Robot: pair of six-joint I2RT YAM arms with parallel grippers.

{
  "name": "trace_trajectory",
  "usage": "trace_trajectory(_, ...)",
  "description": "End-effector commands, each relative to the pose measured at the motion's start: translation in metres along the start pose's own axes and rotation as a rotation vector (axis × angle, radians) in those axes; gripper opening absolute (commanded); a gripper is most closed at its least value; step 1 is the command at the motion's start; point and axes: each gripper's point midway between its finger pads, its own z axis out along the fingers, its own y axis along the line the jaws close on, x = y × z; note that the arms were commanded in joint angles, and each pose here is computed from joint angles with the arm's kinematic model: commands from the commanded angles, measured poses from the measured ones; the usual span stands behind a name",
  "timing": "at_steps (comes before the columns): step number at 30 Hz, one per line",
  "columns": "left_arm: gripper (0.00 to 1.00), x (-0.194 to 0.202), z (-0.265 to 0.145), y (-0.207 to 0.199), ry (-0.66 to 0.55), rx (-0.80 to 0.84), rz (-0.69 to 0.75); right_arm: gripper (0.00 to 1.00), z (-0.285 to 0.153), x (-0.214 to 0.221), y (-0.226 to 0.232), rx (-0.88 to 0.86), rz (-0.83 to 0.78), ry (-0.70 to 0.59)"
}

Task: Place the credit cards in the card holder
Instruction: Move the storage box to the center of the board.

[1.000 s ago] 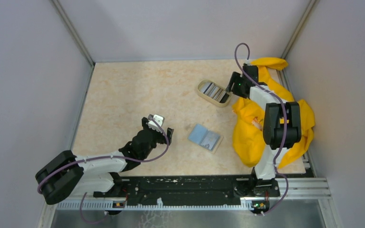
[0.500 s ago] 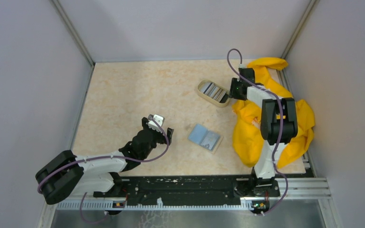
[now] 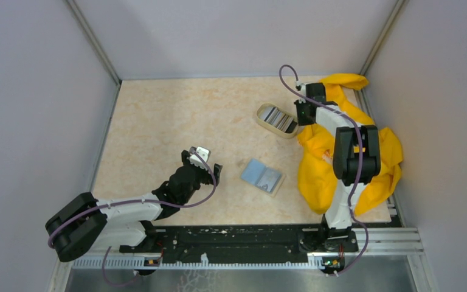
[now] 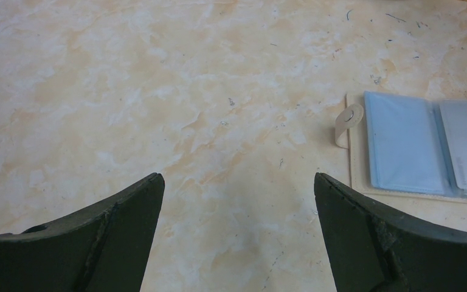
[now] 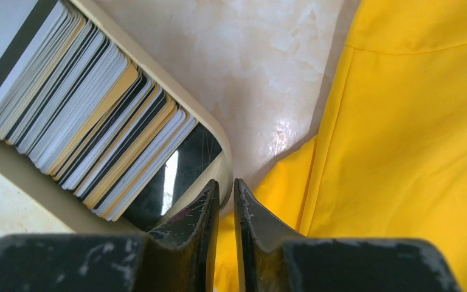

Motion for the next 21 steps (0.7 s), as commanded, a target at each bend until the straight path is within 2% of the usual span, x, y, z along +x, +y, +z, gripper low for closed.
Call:
trace_trajectory(1, 0.98, -0.009, 0.003, 0.0, -0.02, -0.006, 0.0, 0.14, -0.009, -0.012, -0.001, -0.046, -0.137, -0.009)
trace_trajectory(11, 0.98, -0.008, 0.003, 0.0, -0.019, -0.004, 0.002, 0.0, -0.019, 0.001, 0.008, -0.194, -0.281, 0.045)
trace_trajectory(21, 0.98, -0.009, 0.003, -0.001, -0.02, -0.001, 0.002, 0.0, -0.021, 0.008, 0.01, -0.241, -0.363, 0.082)
